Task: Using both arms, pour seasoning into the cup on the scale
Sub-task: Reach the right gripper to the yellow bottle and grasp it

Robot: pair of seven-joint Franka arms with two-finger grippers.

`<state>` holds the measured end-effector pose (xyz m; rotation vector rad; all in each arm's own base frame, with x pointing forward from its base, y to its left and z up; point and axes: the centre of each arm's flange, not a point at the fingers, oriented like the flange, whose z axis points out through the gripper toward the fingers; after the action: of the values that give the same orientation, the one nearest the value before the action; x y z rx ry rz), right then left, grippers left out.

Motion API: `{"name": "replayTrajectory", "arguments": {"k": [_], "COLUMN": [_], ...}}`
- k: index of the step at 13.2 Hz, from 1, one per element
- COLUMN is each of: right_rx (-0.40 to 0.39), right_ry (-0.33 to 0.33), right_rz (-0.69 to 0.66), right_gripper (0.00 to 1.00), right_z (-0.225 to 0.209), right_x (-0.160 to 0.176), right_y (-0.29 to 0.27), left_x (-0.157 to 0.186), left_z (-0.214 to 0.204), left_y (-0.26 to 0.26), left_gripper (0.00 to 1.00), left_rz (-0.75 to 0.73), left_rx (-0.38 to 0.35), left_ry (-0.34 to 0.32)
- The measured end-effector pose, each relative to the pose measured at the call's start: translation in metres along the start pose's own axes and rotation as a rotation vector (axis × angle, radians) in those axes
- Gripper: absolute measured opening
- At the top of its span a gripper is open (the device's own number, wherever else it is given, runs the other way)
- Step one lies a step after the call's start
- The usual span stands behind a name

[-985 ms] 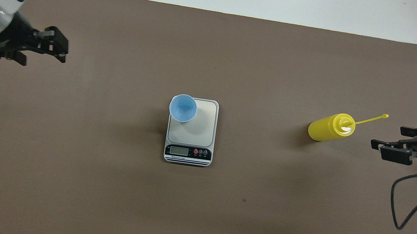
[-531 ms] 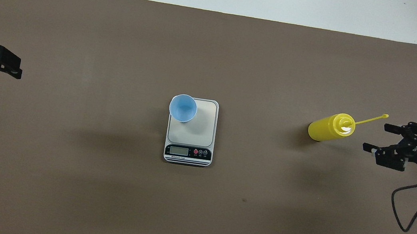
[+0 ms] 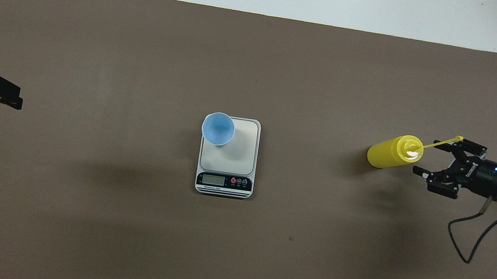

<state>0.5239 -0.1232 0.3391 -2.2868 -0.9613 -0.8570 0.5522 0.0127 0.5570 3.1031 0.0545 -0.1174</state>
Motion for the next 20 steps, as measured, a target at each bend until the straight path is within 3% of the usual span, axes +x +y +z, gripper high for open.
{"name": "replayTrajectory", "arguments": {"k": [7, 17, 19, 20], "right_rx": [0.046, 0.073, 0.07, 0.069], "right_ry": [0.156, 0.191, 0.193, 0.194], "right_rz": [-0.036, -0.057, -0.061, -0.063], "right_gripper": [1.0, 1.0, 0.93, 0.8], "right_z": [0.07, 0.092, 0.091, 0.091], "right_x": [-0.052, -0.043, -0.041, -0.04], "right_y": [0.0, -0.005, -0.004, -0.004], "left_x": [-0.003, -0.012, -0.018, -0.018], "left_z": [0.007, -0.029, -0.038, -0.039], "left_y": [-0.013, 0.009, 0.009, 0.009], "left_gripper": [0.96, 1.0, 1.0, 1.0], "left_rz": [-0.019, 0.047, 0.048, 0.049], "left_rx": [-0.004, 0.062, 0.06, 0.059], "left_ry": [-0.005, 0.077, 0.094, 0.097]}}
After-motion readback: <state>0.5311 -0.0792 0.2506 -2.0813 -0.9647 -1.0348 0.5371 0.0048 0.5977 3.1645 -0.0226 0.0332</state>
